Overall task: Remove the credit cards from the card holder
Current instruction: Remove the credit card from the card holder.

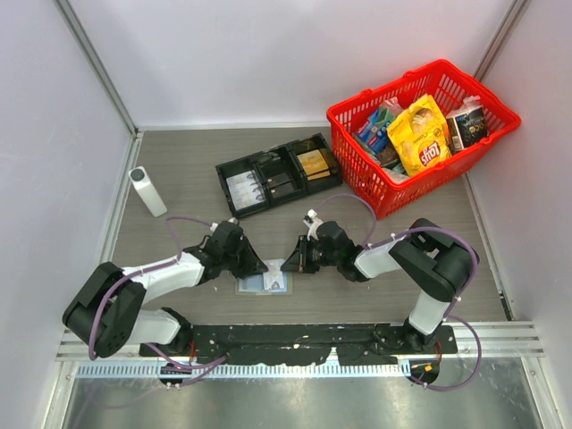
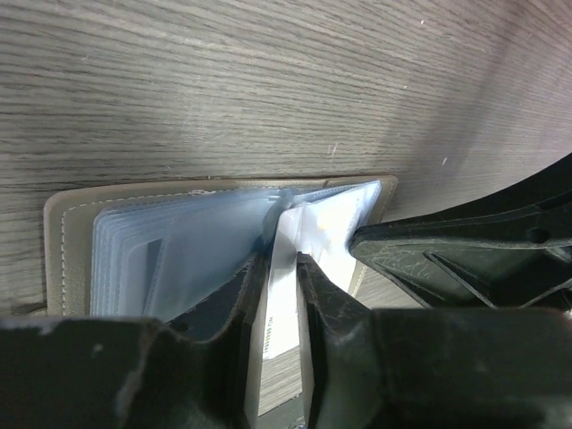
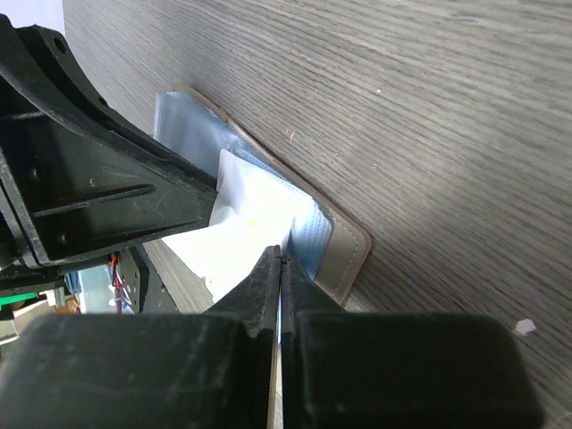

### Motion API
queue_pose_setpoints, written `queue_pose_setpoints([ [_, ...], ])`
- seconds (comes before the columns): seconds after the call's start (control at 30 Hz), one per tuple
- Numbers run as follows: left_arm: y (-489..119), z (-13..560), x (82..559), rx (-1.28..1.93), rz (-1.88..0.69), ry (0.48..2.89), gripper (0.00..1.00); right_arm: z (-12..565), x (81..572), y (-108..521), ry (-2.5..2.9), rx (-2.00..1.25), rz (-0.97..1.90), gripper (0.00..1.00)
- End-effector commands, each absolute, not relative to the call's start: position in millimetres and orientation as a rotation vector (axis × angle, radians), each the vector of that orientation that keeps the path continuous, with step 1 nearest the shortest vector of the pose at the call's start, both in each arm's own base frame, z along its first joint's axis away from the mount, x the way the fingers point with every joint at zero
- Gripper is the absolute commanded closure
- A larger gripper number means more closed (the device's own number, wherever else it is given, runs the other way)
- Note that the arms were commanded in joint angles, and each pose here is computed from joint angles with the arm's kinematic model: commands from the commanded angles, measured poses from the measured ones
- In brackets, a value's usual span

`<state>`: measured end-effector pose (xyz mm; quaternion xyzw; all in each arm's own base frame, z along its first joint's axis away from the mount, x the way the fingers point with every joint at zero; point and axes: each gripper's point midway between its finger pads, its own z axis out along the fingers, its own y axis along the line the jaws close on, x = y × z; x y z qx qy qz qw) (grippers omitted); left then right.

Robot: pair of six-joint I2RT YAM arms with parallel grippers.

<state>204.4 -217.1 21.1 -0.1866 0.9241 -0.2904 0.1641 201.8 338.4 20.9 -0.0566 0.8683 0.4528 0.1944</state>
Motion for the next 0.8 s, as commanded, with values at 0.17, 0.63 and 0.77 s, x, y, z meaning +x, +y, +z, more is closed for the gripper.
queue_pose_setpoints([
  [0.17,-194,-7,195,-0.533,-0.674,2.668,0.91,-34,183,304,2.642,-0.152,1.037,0.98],
  [0.63,-184,27,200,-0.515,-0.687,2.553,1.00,-39,187,298,2.646,-0.129,0.994,0.98],
  [0.77,-181,24,196,-0.518,-0.668,2.570,1.00,-37,189,299,2.642,-0.141,0.987,0.98],
])
